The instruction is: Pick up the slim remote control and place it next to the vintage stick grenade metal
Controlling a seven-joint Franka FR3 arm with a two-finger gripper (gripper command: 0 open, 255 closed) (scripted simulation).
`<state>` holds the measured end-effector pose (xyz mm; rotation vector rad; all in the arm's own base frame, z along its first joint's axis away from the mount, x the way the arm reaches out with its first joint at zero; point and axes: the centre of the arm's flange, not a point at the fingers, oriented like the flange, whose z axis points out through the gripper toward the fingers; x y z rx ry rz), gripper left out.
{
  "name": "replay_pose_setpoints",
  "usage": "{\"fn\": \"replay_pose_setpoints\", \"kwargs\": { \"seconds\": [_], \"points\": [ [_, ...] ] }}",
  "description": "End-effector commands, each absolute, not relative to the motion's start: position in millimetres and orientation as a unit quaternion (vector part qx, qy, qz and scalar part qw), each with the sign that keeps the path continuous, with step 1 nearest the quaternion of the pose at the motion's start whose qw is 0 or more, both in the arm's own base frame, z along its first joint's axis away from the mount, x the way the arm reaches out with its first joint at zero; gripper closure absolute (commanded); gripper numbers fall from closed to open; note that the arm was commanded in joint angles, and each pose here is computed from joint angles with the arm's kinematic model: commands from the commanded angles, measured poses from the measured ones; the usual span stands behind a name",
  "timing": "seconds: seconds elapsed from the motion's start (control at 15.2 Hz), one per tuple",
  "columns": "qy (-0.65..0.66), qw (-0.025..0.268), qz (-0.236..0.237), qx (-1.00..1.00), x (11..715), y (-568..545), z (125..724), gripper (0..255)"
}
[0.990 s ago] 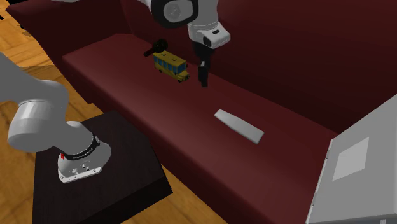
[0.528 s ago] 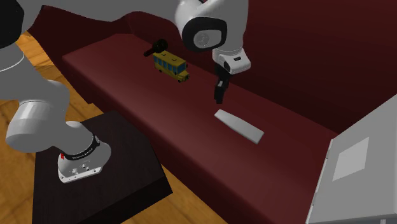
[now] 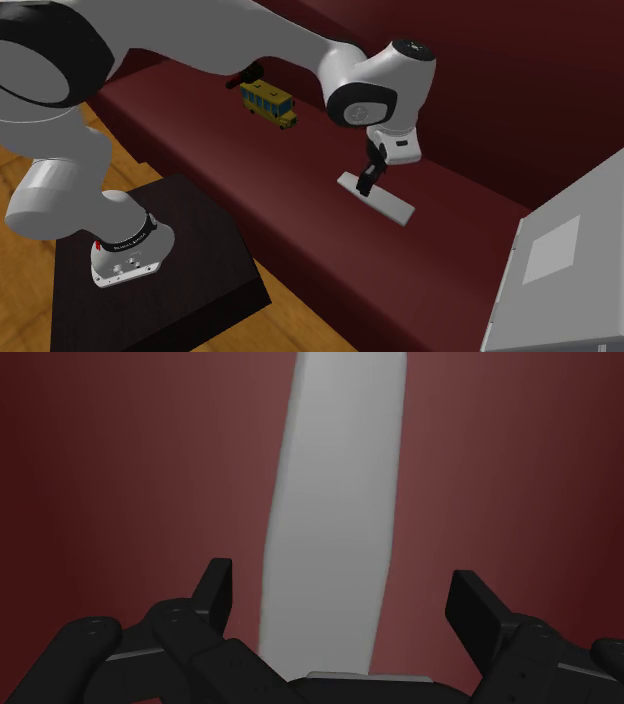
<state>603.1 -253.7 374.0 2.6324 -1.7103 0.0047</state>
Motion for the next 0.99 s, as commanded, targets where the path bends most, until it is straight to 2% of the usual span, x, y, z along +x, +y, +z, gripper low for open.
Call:
{"fn": "replay_pose_setpoints", "kwargs": {
  "seconds": [0.0, 0.46, 0.92],
  "points": [
    [-0.558, 0.001, -0.001, 0.830, 605, -264, 362, 0],
    [-0.558, 0.001, -0.001, 0.830, 605, -264, 327, 0],
    [-0.558, 0.001, -0.001, 0.830, 605, -264, 328, 0]
  ]
}}
